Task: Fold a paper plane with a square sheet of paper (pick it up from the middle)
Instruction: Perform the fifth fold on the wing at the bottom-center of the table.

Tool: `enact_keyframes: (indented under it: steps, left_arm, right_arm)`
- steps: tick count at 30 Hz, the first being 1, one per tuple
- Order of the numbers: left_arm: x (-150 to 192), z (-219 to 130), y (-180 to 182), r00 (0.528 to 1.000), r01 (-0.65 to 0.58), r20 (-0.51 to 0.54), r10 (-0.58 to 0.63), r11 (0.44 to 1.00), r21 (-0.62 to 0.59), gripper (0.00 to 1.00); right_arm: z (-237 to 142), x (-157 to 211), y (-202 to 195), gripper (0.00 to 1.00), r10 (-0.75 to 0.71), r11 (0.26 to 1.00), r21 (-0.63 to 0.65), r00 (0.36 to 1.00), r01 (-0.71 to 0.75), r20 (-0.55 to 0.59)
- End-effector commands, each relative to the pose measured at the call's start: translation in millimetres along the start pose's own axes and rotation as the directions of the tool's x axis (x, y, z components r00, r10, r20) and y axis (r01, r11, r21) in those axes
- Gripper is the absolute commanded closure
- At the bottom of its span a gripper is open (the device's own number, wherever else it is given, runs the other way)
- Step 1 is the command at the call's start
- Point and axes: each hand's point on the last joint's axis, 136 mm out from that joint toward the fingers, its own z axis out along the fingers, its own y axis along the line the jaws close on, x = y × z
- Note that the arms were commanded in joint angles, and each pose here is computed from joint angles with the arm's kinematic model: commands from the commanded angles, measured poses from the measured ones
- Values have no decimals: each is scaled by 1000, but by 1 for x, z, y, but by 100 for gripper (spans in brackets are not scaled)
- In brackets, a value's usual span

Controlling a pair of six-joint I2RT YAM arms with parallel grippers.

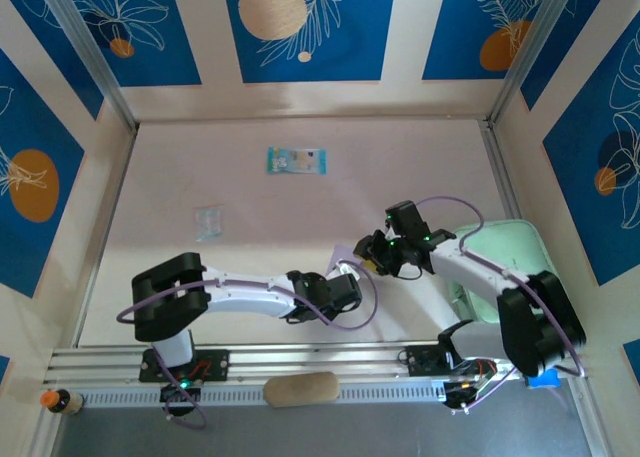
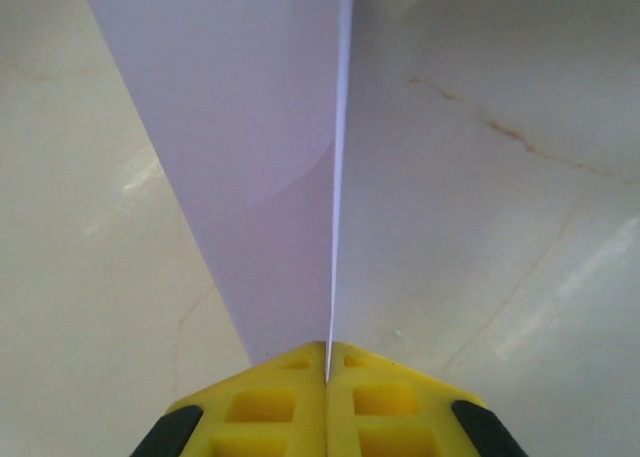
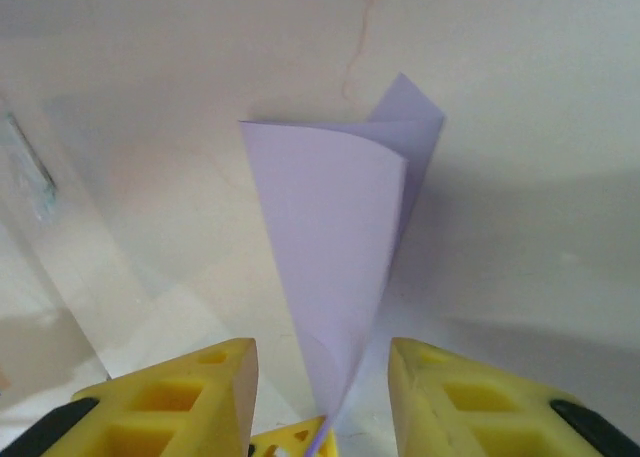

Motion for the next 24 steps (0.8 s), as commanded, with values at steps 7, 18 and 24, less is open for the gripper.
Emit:
enact_keyframes:
  steps: [7,18,24]
  left_arm:
    - [3,9,-13,994,106,-41,-101,983,151,95]
    - [8,19,-14,982,168,-117,-145,963,213,94]
    - [6,20,-15,975,206,-137,-175,943,261,92]
  right_arm:
    - [-29,-1,-16,59,-49,998,44,996,45,72]
    - [-34,5,-24,59,-88,996,16,989,87,116]
    - [-35,12,-32,60,-132,991,-4,982,134,132]
